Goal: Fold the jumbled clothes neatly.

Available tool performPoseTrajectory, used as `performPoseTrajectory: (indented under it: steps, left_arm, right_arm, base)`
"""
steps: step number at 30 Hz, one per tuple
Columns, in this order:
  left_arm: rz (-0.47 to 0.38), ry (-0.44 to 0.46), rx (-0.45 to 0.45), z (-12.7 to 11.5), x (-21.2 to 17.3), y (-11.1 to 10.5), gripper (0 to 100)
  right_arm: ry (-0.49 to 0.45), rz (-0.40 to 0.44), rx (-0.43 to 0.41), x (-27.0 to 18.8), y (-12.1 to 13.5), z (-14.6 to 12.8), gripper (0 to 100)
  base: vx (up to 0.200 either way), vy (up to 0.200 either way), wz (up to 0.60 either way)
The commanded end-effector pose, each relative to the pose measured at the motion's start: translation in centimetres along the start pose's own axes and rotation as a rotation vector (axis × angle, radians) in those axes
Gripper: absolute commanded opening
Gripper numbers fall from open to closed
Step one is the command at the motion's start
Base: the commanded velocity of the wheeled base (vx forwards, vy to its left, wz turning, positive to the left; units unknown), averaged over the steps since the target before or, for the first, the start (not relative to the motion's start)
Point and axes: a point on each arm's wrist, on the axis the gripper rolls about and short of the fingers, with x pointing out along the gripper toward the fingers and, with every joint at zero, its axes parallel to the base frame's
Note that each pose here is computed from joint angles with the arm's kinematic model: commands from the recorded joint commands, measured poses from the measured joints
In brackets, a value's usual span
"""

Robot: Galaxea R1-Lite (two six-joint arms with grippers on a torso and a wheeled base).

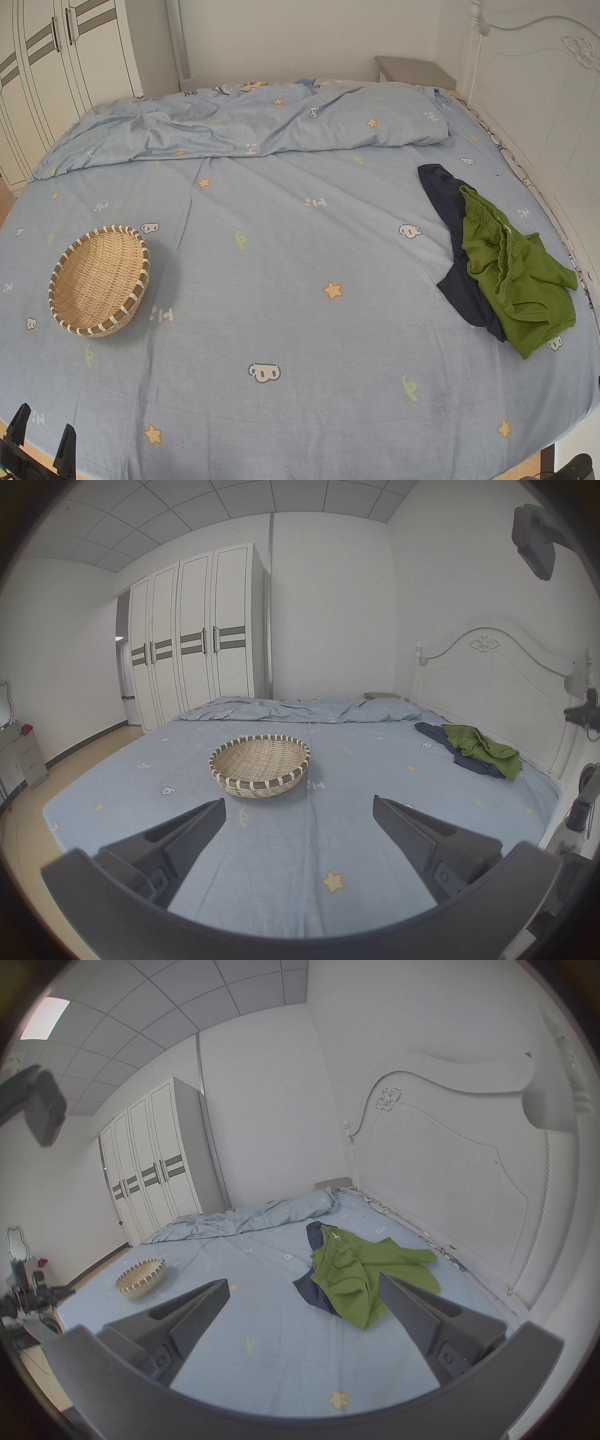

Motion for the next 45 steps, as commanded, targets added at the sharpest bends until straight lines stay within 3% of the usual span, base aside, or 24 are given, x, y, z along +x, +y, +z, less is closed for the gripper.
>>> performPoseTrajectory:
  steps: [1, 5, 11, 14, 19, 24, 30, 36, 37, 39, 45]
  left_arm:
    - [0.001, 0.002, 0.000, -0.5, 0.0, 0.0, 100]
    - [0.001, 0.000, 0.000, -0.5, 0.0, 0.0, 100]
    - [0.001, 0.000, 0.000, -0.5, 0.0, 0.0, 100]
    - [0.001, 0.002, 0.000, -0.5, 0.0, 0.0, 100]
    - [0.001, 0.000, 0.000, -0.5, 0.0, 0.0, 100]
    - [0.001, 0.002, 0.000, -0.5, 0.0, 0.0, 100]
    - [0.001, 0.002, 0.000, -0.5, 0.0, 0.0, 100]
    - [0.001, 0.000, 0.000, -0.5, 0.0, 0.0, 100]
    - [0.001, 0.000, 0.000, -0.5, 0.0, 0.0, 100]
    - [0.001, 0.002, 0.000, -0.5, 0.0, 0.0, 100]
    - [0.001, 0.002, 0.000, -0.5, 0.0, 0.0, 100]
  right_arm:
    - [0.314, -0.010, -0.016, 6.3, 1.1, 9.7, 100]
    - [0.397, -0.104, -0.109, 11.1, 0.5, 9.0, 100]
    - [0.491, -0.166, -0.156, 17.9, 0.4, 7.6, 100]
    - [0.604, -0.251, -0.228, 21.9, 0.9, 6.0, 100]
    - [0.695, -0.238, -0.280, 26.7, 2.9, 4.1, 100]
    - [0.750, -0.249, -0.268, 31.2, 4.0, 2.1, 100]
    - [0.822, -0.266, -0.255, 33.3, 4.3, -0.6, 100]
    - [0.838, -0.288, -0.264, 34.0, 4.3, -1.4, 100]
    - [0.847, -0.330, -0.269, 34.6, 4.1, -2.1, 100]
    - [0.817, -0.374, -0.257, 35.1, 4.0, -1.9, 100]
    - [0.795, -0.403, -0.256, 35.2, 4.0, -1.4, 100]
  base:
    - [0.000, 0.000, 0.00]
    - [0.000, 0.000, 0.00]
    - [0.000, 0.000, 0.00]
    - [0.000, 0.000, 0.00]
    - [0.000, 0.000, 0.00]
    - [0.000, 0.000, 0.00]
    - [0.000, 0.000, 0.00]
    - [0.000, 0.000, 0.00]
    - [0.000, 0.000, 0.00]
    - [0.000, 0.000, 0.00]
    - [0.000, 0.000, 0.00]
